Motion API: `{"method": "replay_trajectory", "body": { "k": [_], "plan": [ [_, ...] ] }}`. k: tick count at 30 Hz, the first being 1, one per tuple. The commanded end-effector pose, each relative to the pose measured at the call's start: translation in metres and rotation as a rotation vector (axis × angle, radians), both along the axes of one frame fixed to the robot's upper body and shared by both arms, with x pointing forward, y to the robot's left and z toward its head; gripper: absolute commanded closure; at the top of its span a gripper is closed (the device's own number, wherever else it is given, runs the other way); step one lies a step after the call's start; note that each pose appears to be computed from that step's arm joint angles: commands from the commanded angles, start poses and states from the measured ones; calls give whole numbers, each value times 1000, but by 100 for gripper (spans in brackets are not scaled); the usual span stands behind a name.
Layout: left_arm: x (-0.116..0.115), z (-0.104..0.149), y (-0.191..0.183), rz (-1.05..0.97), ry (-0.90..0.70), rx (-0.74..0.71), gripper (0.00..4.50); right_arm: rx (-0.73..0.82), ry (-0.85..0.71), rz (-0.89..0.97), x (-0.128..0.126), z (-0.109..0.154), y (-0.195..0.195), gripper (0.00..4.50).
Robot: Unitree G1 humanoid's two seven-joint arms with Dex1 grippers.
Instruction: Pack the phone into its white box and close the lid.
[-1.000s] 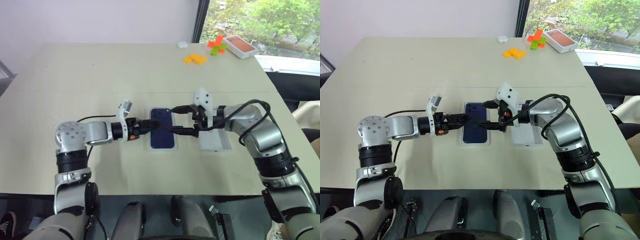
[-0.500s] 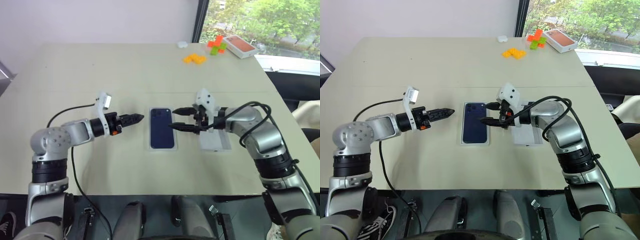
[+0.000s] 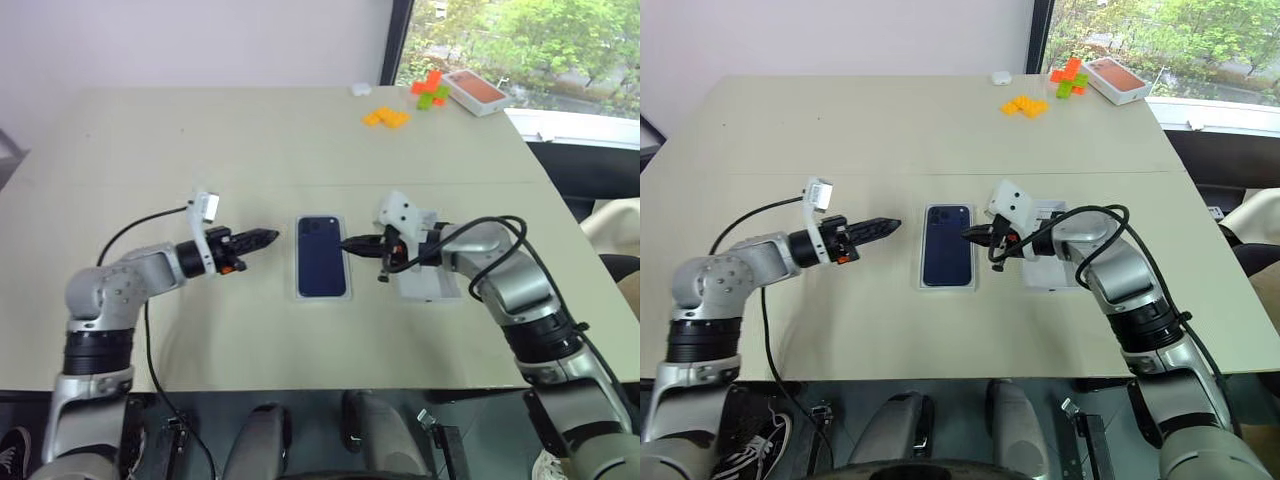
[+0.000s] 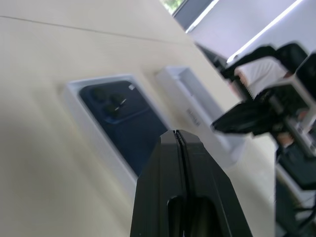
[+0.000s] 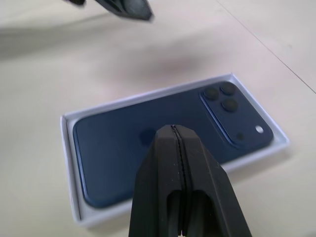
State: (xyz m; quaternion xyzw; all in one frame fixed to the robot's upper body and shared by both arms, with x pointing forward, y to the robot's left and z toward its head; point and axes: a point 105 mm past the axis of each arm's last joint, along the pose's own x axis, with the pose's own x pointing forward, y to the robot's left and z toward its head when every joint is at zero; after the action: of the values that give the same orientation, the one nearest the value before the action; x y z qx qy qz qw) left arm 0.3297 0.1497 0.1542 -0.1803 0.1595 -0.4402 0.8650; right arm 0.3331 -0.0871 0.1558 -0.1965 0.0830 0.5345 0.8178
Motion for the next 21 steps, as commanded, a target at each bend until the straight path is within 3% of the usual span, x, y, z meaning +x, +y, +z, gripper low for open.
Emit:
{"method": "replay_trajectory", "body": {
  "k": [1,7,8,11,18,21],
  "plan": [
    [-9,8,2,-87,-110,50,314,-11,-52,26,-5,15,-5,450],
    [-29,10,9,-213,-205,65,15,-52,-56,17,-7,12,-9,450],
    [-31,11,10,-223,-215,62,6,-46,-45,15,-8,12,-10,450],
    [-39,16,17,-263,-251,59,0,-21,-3,-10,-9,18,-21,368],
    [-47,24,28,-308,-340,100,0,-1,96,-127,-15,27,-27,12],
    [-45,24,32,-301,-372,125,0,-37,120,-322,-5,21,-35,5]
  ]
}}
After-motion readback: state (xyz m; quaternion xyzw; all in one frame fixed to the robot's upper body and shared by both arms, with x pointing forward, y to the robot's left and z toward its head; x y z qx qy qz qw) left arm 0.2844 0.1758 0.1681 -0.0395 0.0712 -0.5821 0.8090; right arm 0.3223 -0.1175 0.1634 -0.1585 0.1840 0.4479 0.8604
